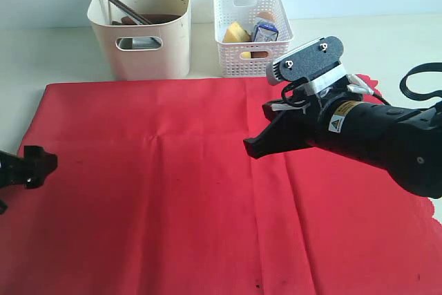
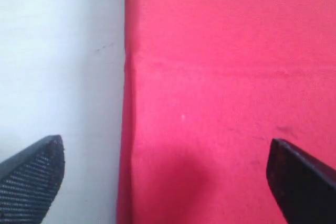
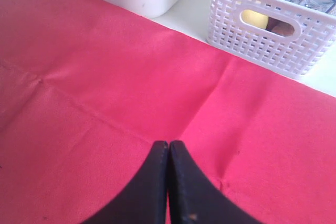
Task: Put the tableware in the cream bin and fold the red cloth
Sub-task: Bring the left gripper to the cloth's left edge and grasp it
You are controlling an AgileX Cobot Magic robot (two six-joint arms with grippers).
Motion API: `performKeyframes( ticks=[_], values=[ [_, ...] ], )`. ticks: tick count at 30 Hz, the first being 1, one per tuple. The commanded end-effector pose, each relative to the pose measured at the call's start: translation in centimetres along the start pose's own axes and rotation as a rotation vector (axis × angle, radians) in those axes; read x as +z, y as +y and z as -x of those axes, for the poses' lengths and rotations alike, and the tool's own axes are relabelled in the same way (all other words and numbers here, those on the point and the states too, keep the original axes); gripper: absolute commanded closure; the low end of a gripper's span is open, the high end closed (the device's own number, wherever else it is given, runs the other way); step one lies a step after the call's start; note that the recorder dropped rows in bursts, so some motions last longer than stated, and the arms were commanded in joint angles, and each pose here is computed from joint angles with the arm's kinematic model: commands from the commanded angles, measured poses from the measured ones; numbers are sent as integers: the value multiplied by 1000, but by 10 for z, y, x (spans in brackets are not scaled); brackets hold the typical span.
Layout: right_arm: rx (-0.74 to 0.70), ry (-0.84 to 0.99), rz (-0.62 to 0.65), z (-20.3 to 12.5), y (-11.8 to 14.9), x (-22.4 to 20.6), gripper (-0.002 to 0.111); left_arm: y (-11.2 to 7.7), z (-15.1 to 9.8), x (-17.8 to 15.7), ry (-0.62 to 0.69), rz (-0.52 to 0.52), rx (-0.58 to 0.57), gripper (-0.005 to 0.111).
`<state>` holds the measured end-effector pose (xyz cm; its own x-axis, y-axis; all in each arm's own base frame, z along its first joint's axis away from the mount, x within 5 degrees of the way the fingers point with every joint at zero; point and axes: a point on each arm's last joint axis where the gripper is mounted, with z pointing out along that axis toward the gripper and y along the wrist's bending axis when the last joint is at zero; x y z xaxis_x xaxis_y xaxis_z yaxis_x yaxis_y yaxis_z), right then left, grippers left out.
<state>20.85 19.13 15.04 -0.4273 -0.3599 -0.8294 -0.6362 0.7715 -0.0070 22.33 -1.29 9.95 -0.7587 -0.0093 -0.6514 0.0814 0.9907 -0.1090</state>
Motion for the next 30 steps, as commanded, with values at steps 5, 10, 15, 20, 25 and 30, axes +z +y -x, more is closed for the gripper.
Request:
performKeyframes(
  ticks=[5,10,15,20,25,30],
  values=[
    [2,-8,0,1,0,-1,108,-4,-8,14,11,-72,56,2],
    [2,-8,0,1,0,-1,108,-5,-9,18,-7,-88,61,2],
    [2,-8,0,1,0,-1,108,-5,-9,18,-7,-88,61,2],
    [2,-12,-1,1,0,-1,108,-5,-9,18,-7,-88,72,2],
    [2,-15,-1,2,0,-1,108,-5,-9,18,-7,-88,74,2],
    [2,-15,-1,2,0,-1,108,-5,-8,18,-14,-90,74,2]
  ],
)
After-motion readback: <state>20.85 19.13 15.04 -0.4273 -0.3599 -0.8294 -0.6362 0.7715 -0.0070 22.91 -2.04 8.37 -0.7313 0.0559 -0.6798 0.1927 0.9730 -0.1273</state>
